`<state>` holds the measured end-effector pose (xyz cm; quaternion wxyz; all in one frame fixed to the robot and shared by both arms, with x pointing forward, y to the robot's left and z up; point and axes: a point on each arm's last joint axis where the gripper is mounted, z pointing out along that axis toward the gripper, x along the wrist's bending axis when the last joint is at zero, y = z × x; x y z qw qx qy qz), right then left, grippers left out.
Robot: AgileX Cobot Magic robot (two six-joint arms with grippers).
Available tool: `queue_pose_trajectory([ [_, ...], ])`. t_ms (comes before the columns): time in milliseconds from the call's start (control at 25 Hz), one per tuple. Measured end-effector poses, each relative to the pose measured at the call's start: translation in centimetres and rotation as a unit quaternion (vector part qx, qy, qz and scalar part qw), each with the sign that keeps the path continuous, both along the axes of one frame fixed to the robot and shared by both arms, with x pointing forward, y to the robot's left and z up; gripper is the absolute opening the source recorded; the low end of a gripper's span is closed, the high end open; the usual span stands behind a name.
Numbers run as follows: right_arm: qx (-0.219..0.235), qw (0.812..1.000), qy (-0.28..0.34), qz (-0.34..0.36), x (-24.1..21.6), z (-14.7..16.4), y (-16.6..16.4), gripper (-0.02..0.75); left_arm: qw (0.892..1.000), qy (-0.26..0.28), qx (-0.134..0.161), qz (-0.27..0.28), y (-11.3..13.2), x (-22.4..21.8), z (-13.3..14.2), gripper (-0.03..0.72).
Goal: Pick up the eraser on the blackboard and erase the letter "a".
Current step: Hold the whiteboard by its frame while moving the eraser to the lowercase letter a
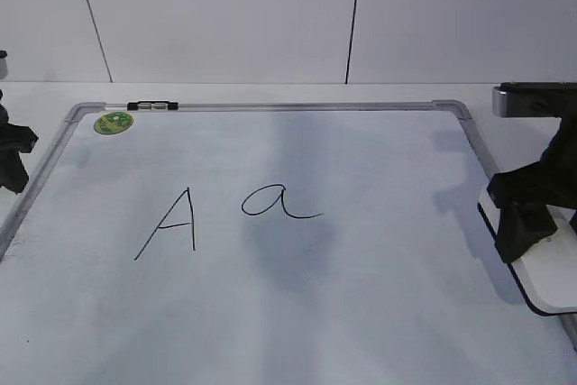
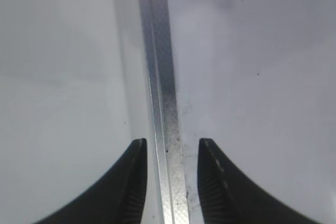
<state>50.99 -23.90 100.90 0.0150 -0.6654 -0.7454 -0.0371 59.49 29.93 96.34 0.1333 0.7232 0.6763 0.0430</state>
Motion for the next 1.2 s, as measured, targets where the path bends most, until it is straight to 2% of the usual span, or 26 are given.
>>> queue_pose_trajectory([
  [360,0.000,1.000,-0.001,0.001,0.0,0.0,0.0,0.574,0.999,0.041,0.004,-0.013,0.1,0.5,-2.5,0.211],
  [880,0.001,1.000,-0.001,0.003,0.0,0.0,0.0,0.574,0.999,0.051,0.008,-0.016,0.1,0.8,-3.4,0.085],
  [1200,0.001,1.000,-0.002,0.002,0.0,0.0,0.0,0.574,0.998,0.059,0.005,-0.014,0.2,0.9,-3.7,0.054],
])
